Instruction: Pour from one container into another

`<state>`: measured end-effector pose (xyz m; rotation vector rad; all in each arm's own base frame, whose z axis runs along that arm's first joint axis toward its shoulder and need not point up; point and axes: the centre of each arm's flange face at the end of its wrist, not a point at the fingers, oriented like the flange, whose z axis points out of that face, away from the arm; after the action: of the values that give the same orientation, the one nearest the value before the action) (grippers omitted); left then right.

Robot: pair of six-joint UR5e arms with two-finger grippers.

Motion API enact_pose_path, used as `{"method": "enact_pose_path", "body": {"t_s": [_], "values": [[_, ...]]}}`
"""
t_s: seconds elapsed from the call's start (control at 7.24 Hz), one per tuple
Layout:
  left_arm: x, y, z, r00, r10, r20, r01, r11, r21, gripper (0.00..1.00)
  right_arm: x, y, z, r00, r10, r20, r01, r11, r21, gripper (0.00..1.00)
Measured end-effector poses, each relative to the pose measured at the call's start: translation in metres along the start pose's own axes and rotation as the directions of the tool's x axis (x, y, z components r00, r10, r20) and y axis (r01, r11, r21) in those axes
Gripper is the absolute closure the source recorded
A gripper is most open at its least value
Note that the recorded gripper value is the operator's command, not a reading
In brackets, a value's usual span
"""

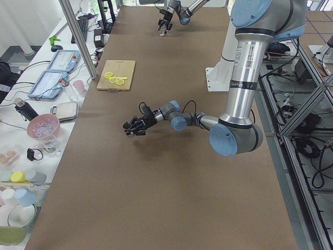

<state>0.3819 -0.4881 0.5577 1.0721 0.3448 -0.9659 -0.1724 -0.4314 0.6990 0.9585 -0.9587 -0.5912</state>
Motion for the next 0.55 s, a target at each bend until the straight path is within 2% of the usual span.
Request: {"method": "enact_pose_path", "body": {"t_s": [0.28, 0.55], "values": [[0.005, 0.007, -0.008, 1.000, 0.009, -0.012, -0.009, 1.000, -0.012, 1.00, -0.002, -0.003, -0.001, 1.000, -0.003, 0.009, 0.003, 1.000, 0.004, 0.00], [0.008, 0.013, -0.015, 1.000, 0.014, -0.022, -0.015, 1.000, -0.022, 1.00, -0.006, 0.002, -0.006, 0.999, 0.003, 0.039, -0.002, 1.000, -0.008, 0.00]]}}
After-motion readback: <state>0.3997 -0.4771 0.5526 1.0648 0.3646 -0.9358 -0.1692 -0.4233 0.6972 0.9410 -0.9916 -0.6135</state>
